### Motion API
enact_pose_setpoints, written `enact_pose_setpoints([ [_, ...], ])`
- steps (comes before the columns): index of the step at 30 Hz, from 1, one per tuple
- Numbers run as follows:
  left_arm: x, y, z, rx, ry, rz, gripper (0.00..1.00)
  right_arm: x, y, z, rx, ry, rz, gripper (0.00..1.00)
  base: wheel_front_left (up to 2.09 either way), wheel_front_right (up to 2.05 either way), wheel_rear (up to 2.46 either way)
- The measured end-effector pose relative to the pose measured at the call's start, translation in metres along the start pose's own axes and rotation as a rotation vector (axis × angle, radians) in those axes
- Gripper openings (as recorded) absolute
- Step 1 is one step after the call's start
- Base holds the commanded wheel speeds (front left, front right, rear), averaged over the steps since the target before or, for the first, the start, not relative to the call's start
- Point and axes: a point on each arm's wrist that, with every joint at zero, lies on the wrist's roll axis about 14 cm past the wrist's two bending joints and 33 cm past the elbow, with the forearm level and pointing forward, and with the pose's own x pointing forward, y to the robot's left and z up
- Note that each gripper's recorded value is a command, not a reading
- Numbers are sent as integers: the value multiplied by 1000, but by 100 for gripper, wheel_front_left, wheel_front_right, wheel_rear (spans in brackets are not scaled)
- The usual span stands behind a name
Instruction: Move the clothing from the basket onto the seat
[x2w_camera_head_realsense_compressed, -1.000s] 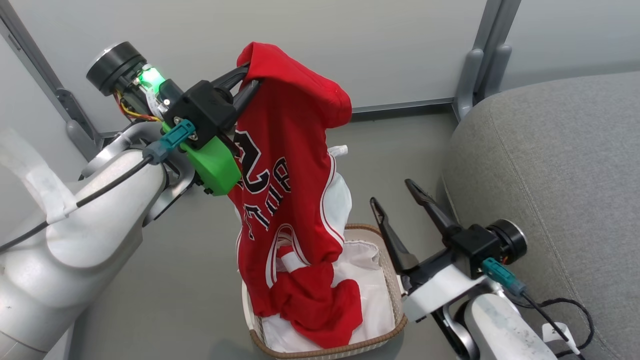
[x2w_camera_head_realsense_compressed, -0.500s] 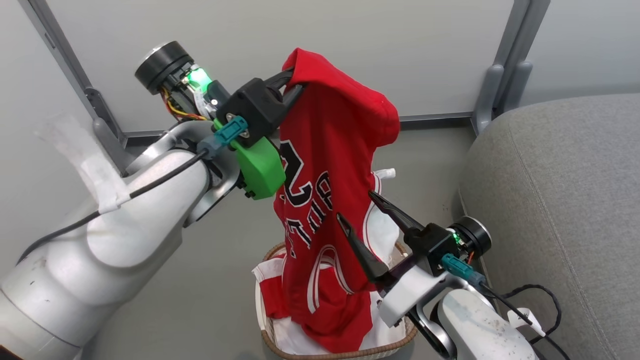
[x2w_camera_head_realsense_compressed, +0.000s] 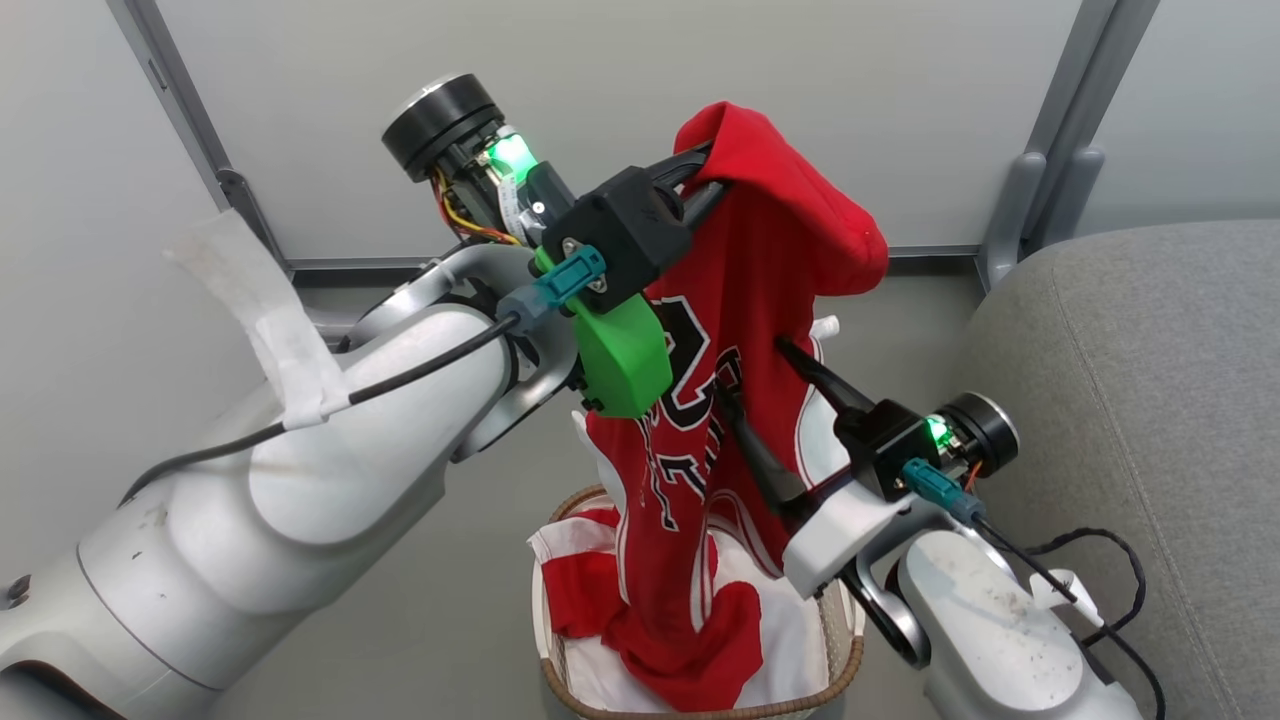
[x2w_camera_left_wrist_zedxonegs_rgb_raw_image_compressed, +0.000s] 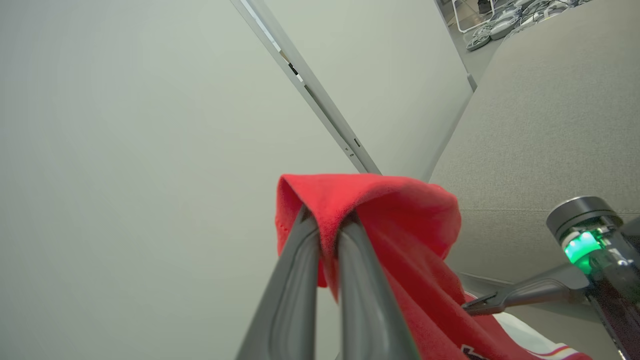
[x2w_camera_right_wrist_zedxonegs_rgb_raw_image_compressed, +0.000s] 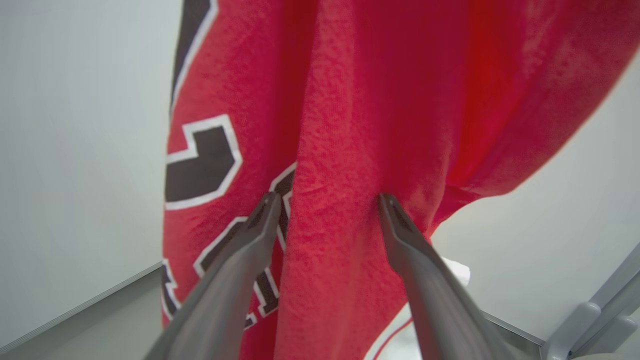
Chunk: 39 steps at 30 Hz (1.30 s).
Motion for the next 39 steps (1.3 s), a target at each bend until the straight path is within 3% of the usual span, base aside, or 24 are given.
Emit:
enact_pose_setpoints([
  [5,0,-2,7,-6,-18,-2,0,7,-10,-1,-27,9,-14,100,0,0,0],
  [6,-1,-2,8,-10,-21,-2,0,7,-12,-4,-28,21,-19,75,0,0,0],
  [7,-2,-2,9,-12,-22,-1,0,7,-14,-7,-28,30,-26,60,0,0,0],
  [8,-3,-1,8,-11,-22,4,0,7,-18,-10,-29,42,-34,16,0,0,0],
  [9,-4,1,7,-14,-19,10,0,7,-20,-12,-29,49,-40,0,0,0,0],
  [21,-29,21,-45,-141,66,139,0,11,-41,-11,-1,42,-95,0,0,0,0],
  [22,-33,23,-52,-163,75,160,8,10,-43,-11,5,39,-103,0,0,0,0],
  [24,-39,25,-64,-212,70,204,49,9,-47,-9,6,34,-115,0,0,0,0],
  [25,-43,24,-71,-240,71,224,85,9,-49,-8,7,30,-121,0,0,0,0],
  [26,-47,22,-79,-260,75,237,100,8,-52,-7,6,25,-128,0,0,0,0],
  [32,-72,0,-127,-482,124,348,100,5,-68,4,-5,-9,-173,0,0,0,0],
  [39,-95,-40,-169,-606,221,397,100,-1,-87,11,-30,-30,-230,0,0,0,0],
])
